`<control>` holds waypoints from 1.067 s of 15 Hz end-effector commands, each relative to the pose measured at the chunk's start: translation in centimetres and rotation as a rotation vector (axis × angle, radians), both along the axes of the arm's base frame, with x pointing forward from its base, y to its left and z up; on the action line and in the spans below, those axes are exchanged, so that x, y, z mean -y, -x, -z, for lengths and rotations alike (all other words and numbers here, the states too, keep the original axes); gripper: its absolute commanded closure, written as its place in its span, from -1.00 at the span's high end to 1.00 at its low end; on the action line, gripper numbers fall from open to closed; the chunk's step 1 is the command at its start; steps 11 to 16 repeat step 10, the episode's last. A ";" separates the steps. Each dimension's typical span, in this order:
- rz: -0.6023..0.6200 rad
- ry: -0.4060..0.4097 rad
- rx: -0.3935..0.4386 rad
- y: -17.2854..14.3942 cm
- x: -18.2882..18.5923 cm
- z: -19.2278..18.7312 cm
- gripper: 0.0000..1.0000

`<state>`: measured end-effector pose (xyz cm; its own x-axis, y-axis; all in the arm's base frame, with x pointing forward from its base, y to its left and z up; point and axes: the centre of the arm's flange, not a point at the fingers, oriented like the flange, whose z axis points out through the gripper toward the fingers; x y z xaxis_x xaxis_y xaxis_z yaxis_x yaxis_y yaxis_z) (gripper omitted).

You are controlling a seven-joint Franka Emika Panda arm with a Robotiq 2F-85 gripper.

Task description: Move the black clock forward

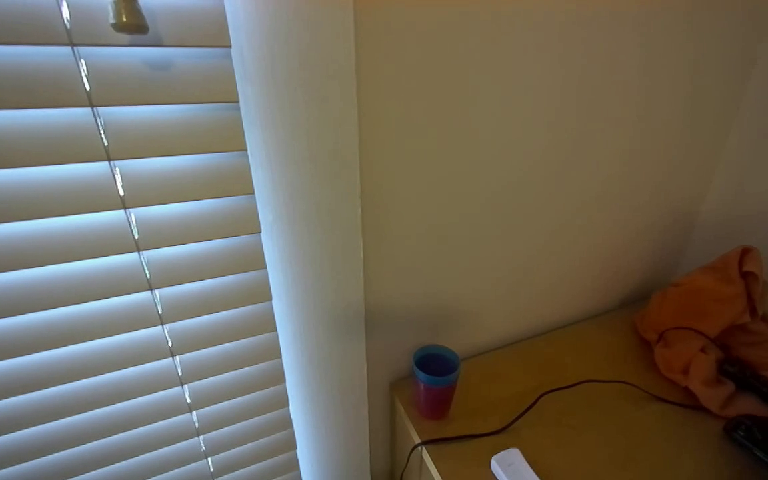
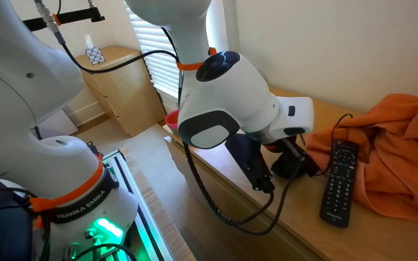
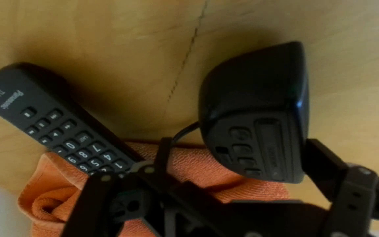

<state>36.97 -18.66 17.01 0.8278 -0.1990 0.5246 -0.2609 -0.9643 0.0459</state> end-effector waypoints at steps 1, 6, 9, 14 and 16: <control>0.022 -0.019 0.047 3.2 -1.2 -7.0 1.00; -0.186 -0.087 0.204 0.0 -2.3 -13.6 1.00; -0.215 -0.065 0.227 -4.3 -5.3 -9.4 1.00; -0.234 -0.074 0.240 -4.3 -5.6 -9.9 1.00; -0.234 -0.074 0.240 -4.3 -5.6 -9.9 1.00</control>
